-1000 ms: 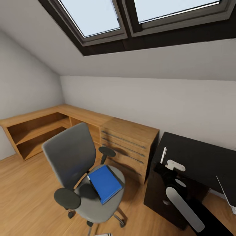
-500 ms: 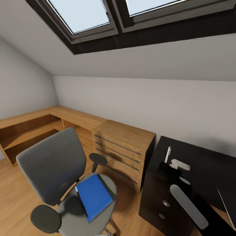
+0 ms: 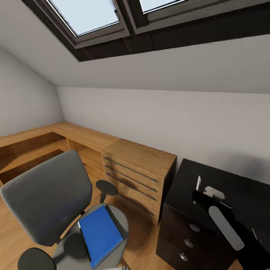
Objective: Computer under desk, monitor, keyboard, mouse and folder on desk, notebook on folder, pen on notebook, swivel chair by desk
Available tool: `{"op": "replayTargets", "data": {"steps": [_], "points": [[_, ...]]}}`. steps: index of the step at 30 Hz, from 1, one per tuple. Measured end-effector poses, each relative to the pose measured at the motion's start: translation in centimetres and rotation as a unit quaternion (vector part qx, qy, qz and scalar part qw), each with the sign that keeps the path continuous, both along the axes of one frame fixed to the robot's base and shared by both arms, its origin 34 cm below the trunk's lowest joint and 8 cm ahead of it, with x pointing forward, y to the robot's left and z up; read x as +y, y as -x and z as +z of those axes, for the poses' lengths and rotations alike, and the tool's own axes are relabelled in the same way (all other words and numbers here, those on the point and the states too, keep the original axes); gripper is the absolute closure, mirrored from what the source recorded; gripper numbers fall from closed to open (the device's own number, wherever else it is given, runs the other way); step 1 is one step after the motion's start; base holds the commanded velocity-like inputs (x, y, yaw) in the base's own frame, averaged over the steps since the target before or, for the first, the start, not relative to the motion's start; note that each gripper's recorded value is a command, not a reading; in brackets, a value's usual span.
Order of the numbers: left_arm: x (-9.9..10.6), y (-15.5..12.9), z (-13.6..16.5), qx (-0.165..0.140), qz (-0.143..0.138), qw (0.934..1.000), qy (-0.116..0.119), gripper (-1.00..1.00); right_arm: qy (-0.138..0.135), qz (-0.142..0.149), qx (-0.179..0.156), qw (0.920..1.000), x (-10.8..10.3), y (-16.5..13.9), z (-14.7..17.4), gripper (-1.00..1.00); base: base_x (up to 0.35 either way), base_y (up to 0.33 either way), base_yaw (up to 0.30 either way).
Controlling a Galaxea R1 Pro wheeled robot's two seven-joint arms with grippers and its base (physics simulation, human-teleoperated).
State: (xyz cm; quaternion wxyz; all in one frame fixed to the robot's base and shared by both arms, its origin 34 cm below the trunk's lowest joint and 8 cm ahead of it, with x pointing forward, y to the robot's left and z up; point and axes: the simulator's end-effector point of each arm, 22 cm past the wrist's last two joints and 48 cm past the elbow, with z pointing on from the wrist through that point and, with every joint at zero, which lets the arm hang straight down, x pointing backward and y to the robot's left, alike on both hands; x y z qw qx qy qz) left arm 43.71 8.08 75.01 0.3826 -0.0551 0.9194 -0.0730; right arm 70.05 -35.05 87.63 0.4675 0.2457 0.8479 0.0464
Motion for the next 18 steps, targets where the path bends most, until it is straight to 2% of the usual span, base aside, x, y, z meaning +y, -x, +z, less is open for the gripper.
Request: {"op": "replayTargets", "data": {"steps": [5,8,11,18], "points": [[0.1,-0.1,0.0,-0.001,0.0,1.0,-0.001,-1.0,-0.046,0.021,0.059,0.997,-1.4,1.2,-4.7,1.0,0.001,0.0,0.0],[0.0,-0.1,0.1,-0.002,0.0,1.0,0.0,-1.0,-0.057,0.017,0.084,0.9947,-2.0,2.0,-6.8,1.0,0.036,0.0,0.0],[0.0,-0.4,0.8,-0.01,0.001,0.9999,0.004,-1.0,-0.061,0.012,0.097,0.9933,-2.3,2.1,-7.7,1.0,0.211,0.0,0.0],[0.0,-0.9,1.5,-0.018,0.002,0.9998,0.006,-1.0,-0.077,0.021,0.106,0.9911,0.3,2.1,-8.8,1.0,0.303,0.0,0.0]]}}
